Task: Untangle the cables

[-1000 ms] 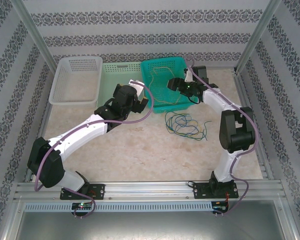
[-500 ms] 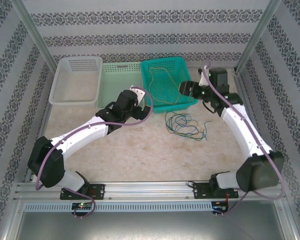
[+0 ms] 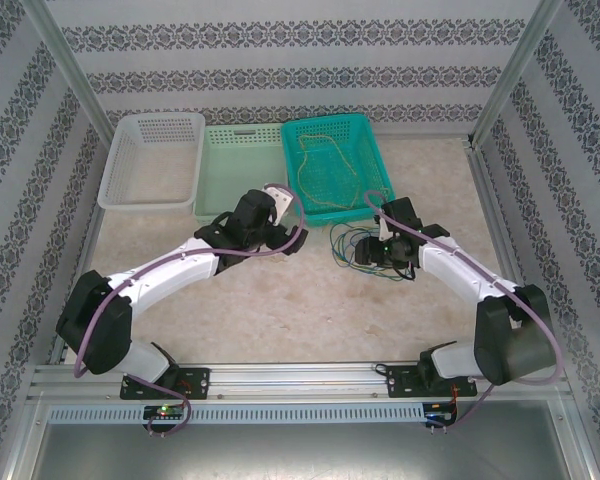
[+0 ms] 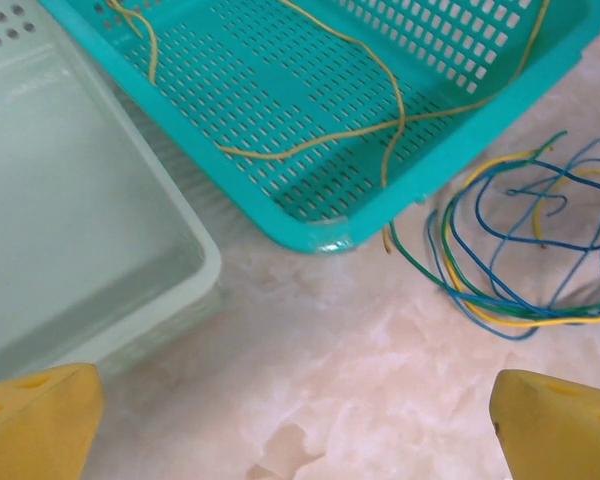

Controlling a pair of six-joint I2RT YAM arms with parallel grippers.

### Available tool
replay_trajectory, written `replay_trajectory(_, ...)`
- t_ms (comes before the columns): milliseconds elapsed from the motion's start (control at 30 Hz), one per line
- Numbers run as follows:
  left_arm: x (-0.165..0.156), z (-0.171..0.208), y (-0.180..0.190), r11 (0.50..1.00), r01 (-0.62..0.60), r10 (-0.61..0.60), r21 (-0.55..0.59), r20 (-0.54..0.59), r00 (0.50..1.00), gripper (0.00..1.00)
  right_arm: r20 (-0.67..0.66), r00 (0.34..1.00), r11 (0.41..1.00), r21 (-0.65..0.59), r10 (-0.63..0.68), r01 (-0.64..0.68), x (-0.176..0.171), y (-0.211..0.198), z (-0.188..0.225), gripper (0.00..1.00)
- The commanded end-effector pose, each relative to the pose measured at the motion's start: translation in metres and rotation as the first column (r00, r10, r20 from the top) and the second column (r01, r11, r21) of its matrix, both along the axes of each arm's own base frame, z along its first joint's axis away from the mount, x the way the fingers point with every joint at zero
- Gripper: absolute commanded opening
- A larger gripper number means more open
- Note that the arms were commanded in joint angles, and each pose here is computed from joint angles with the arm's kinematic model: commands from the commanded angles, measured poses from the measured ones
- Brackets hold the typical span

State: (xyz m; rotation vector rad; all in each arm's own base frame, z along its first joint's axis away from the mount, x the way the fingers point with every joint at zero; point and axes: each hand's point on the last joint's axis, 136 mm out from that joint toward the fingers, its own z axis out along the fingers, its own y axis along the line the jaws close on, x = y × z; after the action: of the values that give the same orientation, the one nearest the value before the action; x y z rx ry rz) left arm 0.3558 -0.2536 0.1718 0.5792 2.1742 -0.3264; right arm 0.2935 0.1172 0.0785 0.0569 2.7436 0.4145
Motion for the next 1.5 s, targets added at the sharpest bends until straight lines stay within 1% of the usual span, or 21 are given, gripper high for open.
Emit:
replay_trajectory(0,-0.003,-0.007,-0.010,0.998,0.030,-0.033,-0.063,-0.049,0.998,0.99,0.043,0.998,0.998,-0.039,-0.041,0.043,0.013,-0.005,-0.007,0.60)
replay_trajectory(100,-0.009,-0.013,-0.017,0.995,0.063,-0.070,-0.081,-0.084,0.994,1.00,0.045,0.997,0.997,-0.052,-0.062,0.064,0.019,-0.008,-0.015,0.56)
replay_trajectory(167,-0.011,-0.018,-0.021,0.992,0.081,-0.091,-0.092,-0.103,0.991,1.00,0.046,0.997,0.997,-0.032,-0.062,0.064,0.023,-0.004,-0.017,0.54)
replay_trajectory(267,-0.013,-0.021,-0.028,0.989,0.103,-0.117,-0.108,-0.126,0.985,1.00,0.048,0.997,0.999,0.006,-0.053,0.052,0.026,0.005,-0.014,0.53)
replay_trajectory(333,-0.018,-0.022,-0.037,0.981,0.147,-0.165,-0.130,-0.137,0.977,1.00,0.056,0.996,0.997,0.014,-0.074,0.073,0.025,0.003,-0.009,0.54)
replay_trajectory(400,-0.030,-0.024,-0.057,0.957,0.248,-0.270,-0.152,-0.146,0.952,0.97,0.078,0.991,0.994,0.036,-0.106,0.104,0.021,0.000,-0.003,0.55)
replay_trajectory(500,-0.041,-0.033,-0.086,0.930,0.337,-0.361,-0.148,-0.185,0.914,0.91,0.131,0.980,0.986,0.103,-0.147,0.134,0.015,-0.001,0.012,0.56)
replay_trajectory(600,-0.043,-0.041,-0.113,0.901,0.390,-0.427,-0.189,-0.230,0.875,0.83,0.164,0.966,0.974,0.140,-0.199,0.176,0.009,-0.010,0.023,0.58)
replay_trajectory(667,-0.042,-0.043,-0.128,0.886,0.408,-0.455,-0.219,-0.241,0.858,0.81,0.169,0.960,0.968,0.158,-0.222,0.196,0.004,-0.017,0.026,0.62)
replay_trajectory(733,-0.036,-0.045,-0.140,0.877,0.416,-0.470,-0.241,-0.247,0.847,0.80,0.163,0.956,0.961,0.168,-0.245,0.218,-0.001,-0.023,0.026,0.63)
replay_trajectory(867,-0.029,-0.058,-0.154,0.877,0.420,-0.475,-0.233,-0.287,0.832,0.77,0.158,0.942,0.945,0.195,-0.296,0.264,-0.005,-0.032,0.026,0.64)
replay_trajectory(1067,-0.030,-0.083,-0.171,0.871,0.448,-0.491,-0.200,-0.352,0.797,0.79,0.145,0.927,0.921,0.241,-0.346,0.306,-0.005,-0.038,0.029,0.68)
replay_trajectory(1267,-0.024,-0.095,-0.180,0.874,0.450,-0.485,-0.182,-0.371,0.792,0.76,0.149,0.914,0.903,0.277,-0.377,0.328,-0.005,-0.041,0.033,0.70)
replay_trajectory(1367,-0.025,-0.101,-0.184,0.872,0.457,-0.489,-0.176,-0.385,0.783,0.71,0.148,0.911,0.899,0.284,-0.384,0.333,-0.006,-0.043,0.034,0.72)
replay_trajectory(1400,-0.025,-0.103,-0.184,0.872,0.457,-0.488,-0.175,-0.389,0.782,0.68,0.146,0.911,0.898,0.285,-0.385,0.334,-0.007,-0.043,0.033,0.72)
replay_trajectory(1433,-0.025,-0.104,-0.185,0.872,0.457,-0.487,-0.175,-0.391,0.781,0.61,0.145,0.911,0.898,0.285,-0.386,0.335,-0.007,-0.043,0.033,0.72)
replay_trajectory(1467,-0.025,-0.104,-0.185,0.873,0.454,-0.485,-0.175,-0.391,0.782,0.50,0.144,0.911,0.898,0.286,-0.385,0.335,-0.007,-0.043,0.033,0.72)
